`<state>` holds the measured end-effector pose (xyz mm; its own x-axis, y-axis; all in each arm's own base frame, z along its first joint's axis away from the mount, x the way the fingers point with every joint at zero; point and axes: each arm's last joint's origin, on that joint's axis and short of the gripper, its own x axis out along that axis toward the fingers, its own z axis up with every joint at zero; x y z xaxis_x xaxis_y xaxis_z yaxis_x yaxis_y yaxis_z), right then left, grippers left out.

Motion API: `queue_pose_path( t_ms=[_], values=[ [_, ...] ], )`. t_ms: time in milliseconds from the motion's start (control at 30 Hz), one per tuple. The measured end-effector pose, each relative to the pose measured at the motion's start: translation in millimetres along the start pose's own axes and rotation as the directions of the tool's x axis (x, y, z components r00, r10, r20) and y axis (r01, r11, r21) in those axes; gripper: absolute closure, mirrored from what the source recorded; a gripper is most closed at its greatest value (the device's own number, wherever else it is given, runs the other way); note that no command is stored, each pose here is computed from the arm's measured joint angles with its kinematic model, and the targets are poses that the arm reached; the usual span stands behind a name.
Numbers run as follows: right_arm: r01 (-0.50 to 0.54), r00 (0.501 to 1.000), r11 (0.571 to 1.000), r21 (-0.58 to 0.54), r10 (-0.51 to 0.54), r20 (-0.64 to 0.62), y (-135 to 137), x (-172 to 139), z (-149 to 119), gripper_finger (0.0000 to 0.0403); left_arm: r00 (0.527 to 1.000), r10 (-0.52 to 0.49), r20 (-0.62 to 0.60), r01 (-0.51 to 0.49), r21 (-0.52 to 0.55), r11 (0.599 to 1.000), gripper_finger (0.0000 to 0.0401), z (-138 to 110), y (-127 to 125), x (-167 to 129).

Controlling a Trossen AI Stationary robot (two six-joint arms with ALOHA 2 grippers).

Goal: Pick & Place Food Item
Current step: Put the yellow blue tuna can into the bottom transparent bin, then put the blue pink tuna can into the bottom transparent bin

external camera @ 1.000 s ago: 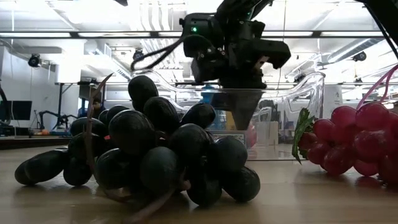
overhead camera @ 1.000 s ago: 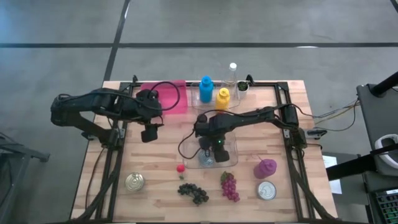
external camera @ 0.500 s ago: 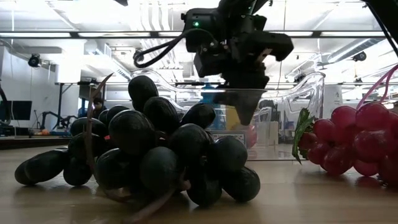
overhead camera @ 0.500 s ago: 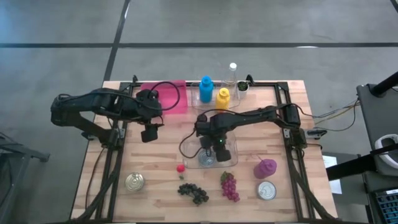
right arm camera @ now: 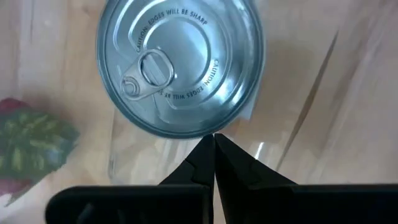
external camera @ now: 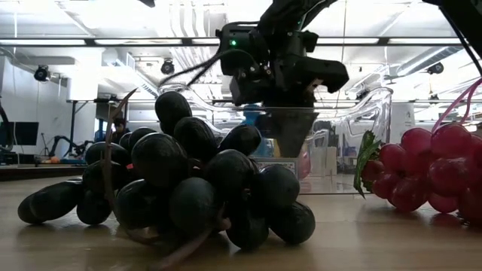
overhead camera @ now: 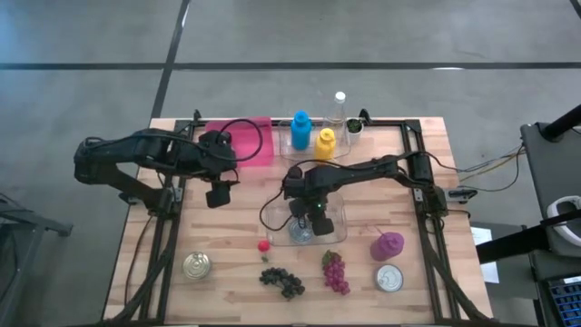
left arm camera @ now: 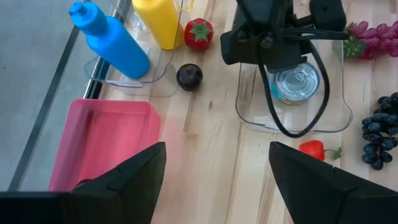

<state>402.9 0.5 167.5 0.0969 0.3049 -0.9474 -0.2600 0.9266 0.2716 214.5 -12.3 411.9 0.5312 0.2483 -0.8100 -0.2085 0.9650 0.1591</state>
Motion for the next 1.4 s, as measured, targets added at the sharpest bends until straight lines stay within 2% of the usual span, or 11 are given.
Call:
queue_pose_path(
  t_ms=[200,433,567,667,833,1133,1267,1400],
  values=[
    [0.011,0.999,0.998,-0.058,-0.009,0.049,0,-3,6,0.0394,1.0,0.0,0.0,0.0,0.0,1.0,0.0112,0,0,0],
    [0.022,0.998,0.997,-0.076,-0.018,0.061,0,-4,7,0.0394,1.0,0.0,0.0,0.0,0.0,1.0,0.0113,0,0,0],
    [0.095,0.995,0.994,-0.062,-0.093,0.034,1,-13,3,0.0394,1.0,0.0,0.0,0.0,0.0,1.0,0.0111,0,0,0],
    [0.148,0.989,0.989,-0.022,-0.147,0.035,3,-29,-1,0.0394,1.0,0.0,0.0,0.0,-0.001,1.0,0.0113,0,0,0],
    [0.207,0.97,0.976,0.066,-0.214,0.119,13,-73,-10,0.0394,1.0,0.0,0.0,0.0,-0.007,1.0,0.0113,0,0,0],
    [0.314,0.879,0.924,0.219,-0.37,0.302,44,-153,-37,0.0394,1.0,-0.002,0.009,0.002,-0.015,1.0,0.0111,1,0,0],
    [0.345,0.835,0.904,0.251,-0.418,0.357,55,-178,-52,0.0394,1.0,-0.006,0.01,0.007,-0.062,0.998,0.0114,1,0,0],
    [0.344,0.807,0.902,0.261,-0.426,0.409,65,-195,-67,0.0394,1.0,-0.014,0.013,0.015,-0.109,0.994,0.0112,1,-1,0]
  ],
)
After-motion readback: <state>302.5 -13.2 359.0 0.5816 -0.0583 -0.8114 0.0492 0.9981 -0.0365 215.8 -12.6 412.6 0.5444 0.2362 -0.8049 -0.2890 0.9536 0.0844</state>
